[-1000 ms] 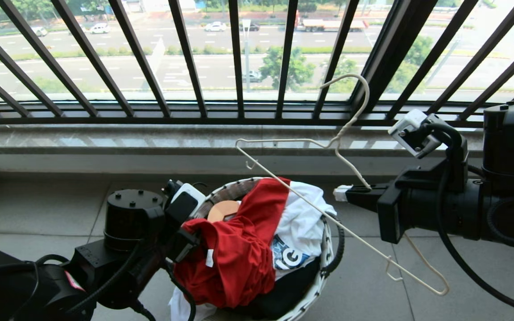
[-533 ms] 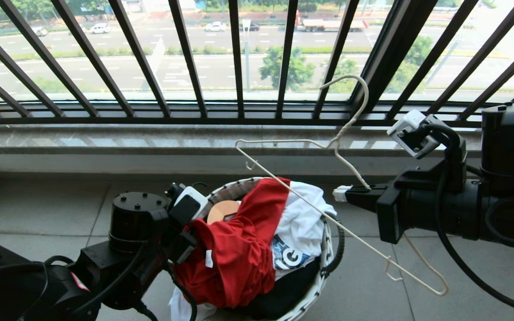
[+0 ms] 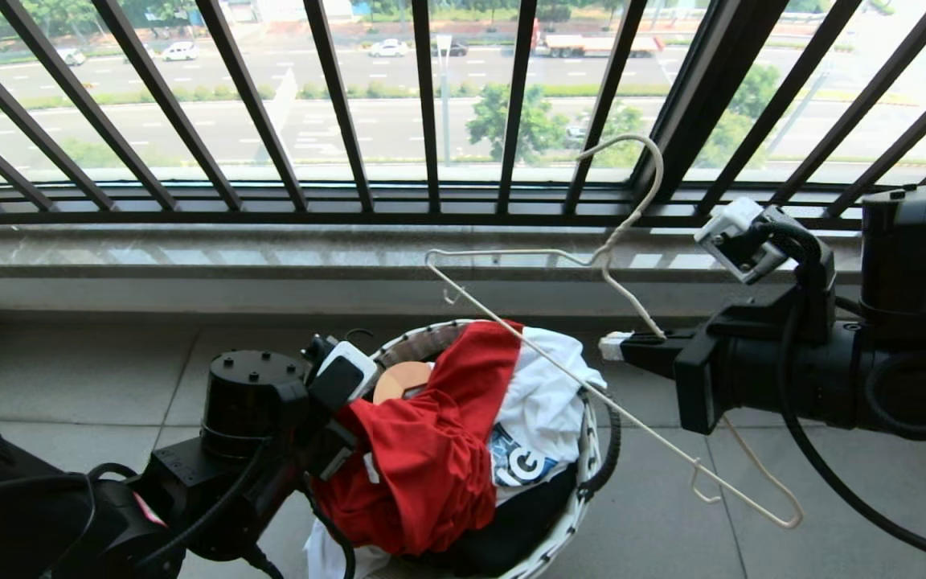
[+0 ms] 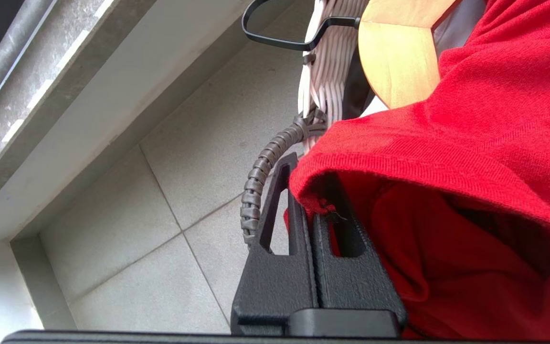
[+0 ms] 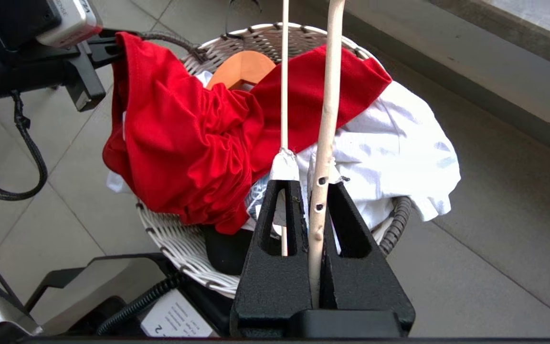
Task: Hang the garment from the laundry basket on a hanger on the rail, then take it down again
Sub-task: Pick up clothes from the basket
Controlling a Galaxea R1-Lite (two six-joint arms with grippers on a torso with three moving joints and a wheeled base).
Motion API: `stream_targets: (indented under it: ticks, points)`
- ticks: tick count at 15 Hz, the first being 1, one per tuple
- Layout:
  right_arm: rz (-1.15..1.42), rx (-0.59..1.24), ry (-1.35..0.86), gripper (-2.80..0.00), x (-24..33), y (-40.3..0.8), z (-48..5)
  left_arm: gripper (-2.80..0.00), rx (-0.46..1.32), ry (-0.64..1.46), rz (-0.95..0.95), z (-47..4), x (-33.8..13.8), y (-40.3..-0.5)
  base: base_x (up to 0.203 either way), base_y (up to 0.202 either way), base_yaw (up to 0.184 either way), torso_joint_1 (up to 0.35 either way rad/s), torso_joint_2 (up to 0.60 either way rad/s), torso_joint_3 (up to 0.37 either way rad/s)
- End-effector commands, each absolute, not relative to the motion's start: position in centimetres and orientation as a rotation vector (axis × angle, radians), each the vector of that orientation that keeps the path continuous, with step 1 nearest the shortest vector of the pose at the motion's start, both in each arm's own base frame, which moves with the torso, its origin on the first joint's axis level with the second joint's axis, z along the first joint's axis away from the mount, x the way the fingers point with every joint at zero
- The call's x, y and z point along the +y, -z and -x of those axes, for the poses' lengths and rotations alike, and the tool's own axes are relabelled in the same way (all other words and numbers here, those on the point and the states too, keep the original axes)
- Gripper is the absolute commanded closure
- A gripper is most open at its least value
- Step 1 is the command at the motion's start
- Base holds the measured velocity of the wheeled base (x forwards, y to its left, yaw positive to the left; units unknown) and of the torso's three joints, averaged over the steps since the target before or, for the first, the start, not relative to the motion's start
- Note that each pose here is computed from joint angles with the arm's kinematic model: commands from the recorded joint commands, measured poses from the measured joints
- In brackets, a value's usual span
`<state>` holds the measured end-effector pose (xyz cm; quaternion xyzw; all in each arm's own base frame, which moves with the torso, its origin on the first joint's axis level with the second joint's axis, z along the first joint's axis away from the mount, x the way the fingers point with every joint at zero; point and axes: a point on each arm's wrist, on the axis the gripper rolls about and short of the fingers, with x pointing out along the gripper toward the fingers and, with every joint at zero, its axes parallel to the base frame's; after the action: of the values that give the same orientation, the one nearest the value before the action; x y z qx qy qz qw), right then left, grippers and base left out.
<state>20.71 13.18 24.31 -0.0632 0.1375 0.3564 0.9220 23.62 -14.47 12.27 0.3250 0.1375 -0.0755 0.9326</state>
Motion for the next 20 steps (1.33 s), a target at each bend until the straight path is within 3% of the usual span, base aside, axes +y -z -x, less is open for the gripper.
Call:
stream_targets:
  ticks: [1,16,20]
  points:
    - [0.122,0.256,-0.712,0.00,12.9,-24.5,-21.1,0.00,0.300,0.157,-0.677,-23.9,-14.7,-11.5,0.000,0.000,0.000,0.000,0.00,0.000]
    - [0.096,0.261,-0.716,0.00,12.2,-25.9,-20.0,0.00,0.162,0.100,-0.528,-24.3,-15.3,-16.1,0.000,0.000,0.000,0.000,0.00,0.000]
    - [0.084,0.277,-0.742,0.00,12.5,-26.4,-19.2,0.00,0.233,0.083,-0.463,-24.0,-15.0,-17.5,0.000,0.000,0.000,0.000,0.00,0.000]
